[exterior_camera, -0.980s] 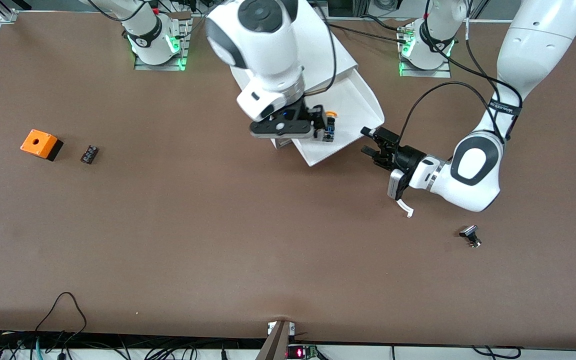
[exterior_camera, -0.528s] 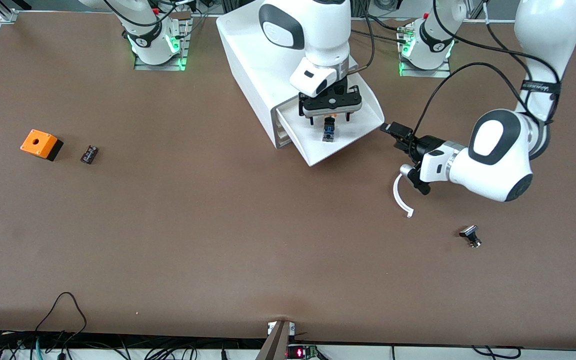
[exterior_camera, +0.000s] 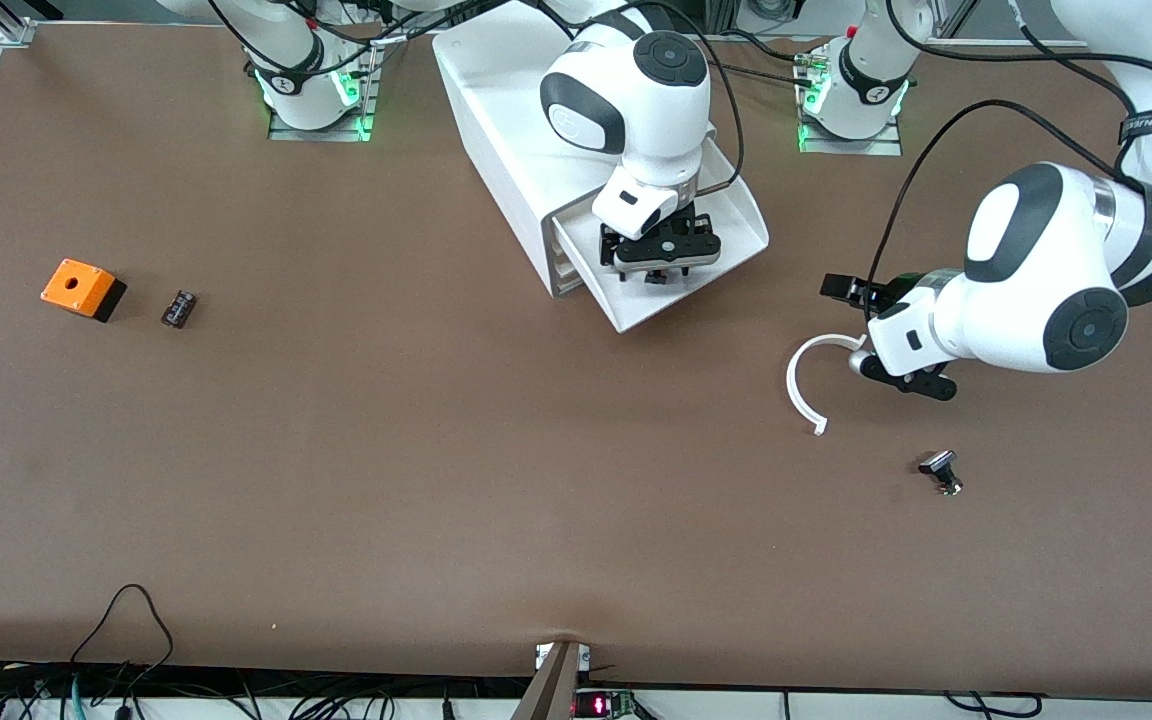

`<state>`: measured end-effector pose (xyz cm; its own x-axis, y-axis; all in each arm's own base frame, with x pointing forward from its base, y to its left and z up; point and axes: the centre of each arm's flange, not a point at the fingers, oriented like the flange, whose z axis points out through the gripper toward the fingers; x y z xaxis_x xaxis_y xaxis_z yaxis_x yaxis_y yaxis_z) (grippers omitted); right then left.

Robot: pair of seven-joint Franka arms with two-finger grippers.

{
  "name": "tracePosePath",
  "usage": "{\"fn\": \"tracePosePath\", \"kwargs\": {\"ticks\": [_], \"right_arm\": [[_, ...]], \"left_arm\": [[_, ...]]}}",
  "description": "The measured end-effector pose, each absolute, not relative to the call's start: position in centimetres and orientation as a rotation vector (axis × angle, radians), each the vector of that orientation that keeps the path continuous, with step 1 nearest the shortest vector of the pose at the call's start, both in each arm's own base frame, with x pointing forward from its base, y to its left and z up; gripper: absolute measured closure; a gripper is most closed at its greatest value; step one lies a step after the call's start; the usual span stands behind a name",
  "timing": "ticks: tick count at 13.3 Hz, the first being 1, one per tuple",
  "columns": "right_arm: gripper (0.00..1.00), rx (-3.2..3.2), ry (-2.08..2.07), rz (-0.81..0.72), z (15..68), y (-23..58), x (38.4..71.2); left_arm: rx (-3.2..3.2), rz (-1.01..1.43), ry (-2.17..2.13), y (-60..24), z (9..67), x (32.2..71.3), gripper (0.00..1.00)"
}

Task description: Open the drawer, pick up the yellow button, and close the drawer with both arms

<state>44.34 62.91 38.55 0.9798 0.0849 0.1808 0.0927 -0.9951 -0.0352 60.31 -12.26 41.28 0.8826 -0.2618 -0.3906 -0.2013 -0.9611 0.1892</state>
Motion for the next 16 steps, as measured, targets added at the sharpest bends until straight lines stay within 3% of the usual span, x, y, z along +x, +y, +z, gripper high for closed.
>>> {"fn": "tracePosePath", "kwargs": {"ticks": [1, 2, 5, 11, 16], "right_arm": [[0.18, -3.078, -0.137, -0.283, 38.8, 63.0, 44.4], [0.27, -3.075, -0.137, -0.286, 39.0, 63.0, 44.4], [0.66, -3.074, -0.138, -0.287, 39.0, 63.0, 44.3], [0.67, -3.062, -0.087, -0.295, 40.5, 62.8, 44.8], [0.67, -3.002, 0.113, -0.169, 50.7, 54.2, 50.9]], "left_arm": [[2.929, -0.621, -0.361, -11.9, 41.4, 60.8, 0.0], [2.929, -0.619, -0.35, -11.4, 40.9, 61.6, 0.0], [2.928, -0.638, -0.328, -10.1, 37.9, 64.1, 0.0], [3.008, -0.634, -0.387, -13.0, 37.5, 64.6, 0.0], [3.079, -0.656, -0.007, -13.6, 37.6, 64.5, 0.0]]}}
